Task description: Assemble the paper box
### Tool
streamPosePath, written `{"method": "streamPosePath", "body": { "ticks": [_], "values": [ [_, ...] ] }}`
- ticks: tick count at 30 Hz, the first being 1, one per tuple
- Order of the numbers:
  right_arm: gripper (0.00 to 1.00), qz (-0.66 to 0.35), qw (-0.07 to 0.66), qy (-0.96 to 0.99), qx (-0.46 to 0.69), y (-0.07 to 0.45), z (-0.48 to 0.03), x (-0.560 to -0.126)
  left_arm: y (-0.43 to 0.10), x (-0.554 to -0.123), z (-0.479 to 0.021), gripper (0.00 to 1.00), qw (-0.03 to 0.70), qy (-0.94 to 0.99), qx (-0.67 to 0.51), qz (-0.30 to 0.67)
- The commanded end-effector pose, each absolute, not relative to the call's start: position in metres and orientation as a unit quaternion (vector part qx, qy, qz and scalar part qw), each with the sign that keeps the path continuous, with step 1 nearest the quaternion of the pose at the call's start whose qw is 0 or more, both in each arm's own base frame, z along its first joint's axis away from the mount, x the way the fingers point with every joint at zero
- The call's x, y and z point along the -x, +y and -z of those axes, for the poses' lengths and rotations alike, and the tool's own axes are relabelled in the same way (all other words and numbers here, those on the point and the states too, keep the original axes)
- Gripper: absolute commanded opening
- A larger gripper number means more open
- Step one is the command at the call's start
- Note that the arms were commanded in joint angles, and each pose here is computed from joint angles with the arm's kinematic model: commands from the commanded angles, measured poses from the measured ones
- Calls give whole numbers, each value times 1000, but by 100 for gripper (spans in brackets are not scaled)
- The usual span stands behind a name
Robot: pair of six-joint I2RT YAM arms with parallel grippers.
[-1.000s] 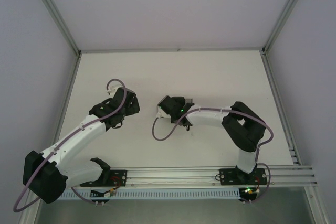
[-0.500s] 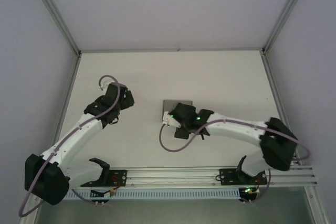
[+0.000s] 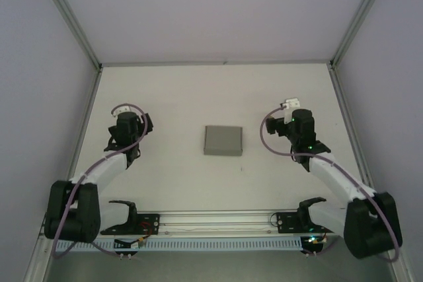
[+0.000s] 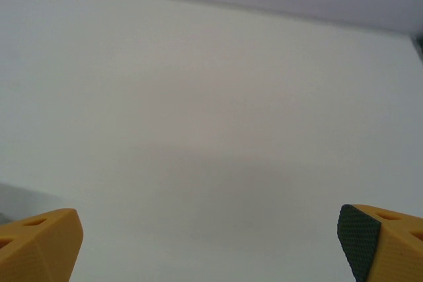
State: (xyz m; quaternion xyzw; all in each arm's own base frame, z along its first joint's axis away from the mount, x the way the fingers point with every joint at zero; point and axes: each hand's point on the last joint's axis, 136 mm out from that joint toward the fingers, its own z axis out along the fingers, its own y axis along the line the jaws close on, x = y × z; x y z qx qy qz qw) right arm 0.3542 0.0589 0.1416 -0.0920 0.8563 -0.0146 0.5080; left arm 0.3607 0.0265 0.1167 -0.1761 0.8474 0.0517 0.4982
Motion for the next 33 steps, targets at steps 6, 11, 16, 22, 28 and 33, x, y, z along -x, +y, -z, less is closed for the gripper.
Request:
{"method": "streamPosePath", "body": {
  "ticks": [6, 11, 16, 22, 28, 33],
  "values": [
    [100, -22, 576, 816, 35, 53, -120, -386, 16, -391, -110, 100, 559, 821, 115, -14],
    [100, -34, 581, 811, 56, 57, -114, -394, 6, -397, -84, 100, 576, 813, 86, 8],
    [100, -98, 567, 818, -8, 28, -94, -400, 6, -397, -82, 100, 562, 822, 89, 6],
    [100, -120, 571, 812, -18, 23, -97, -398, 4, -399, -82, 100, 561, 824, 83, 1],
    [100, -120, 573, 811, -15, 23, -99, -398, -3, -401, -81, 100, 557, 828, 64, 5],
    [100, -126, 570, 812, -6, 27, -98, -398, -3, -401, -81, 100, 556, 828, 64, 6]
  ]
}}
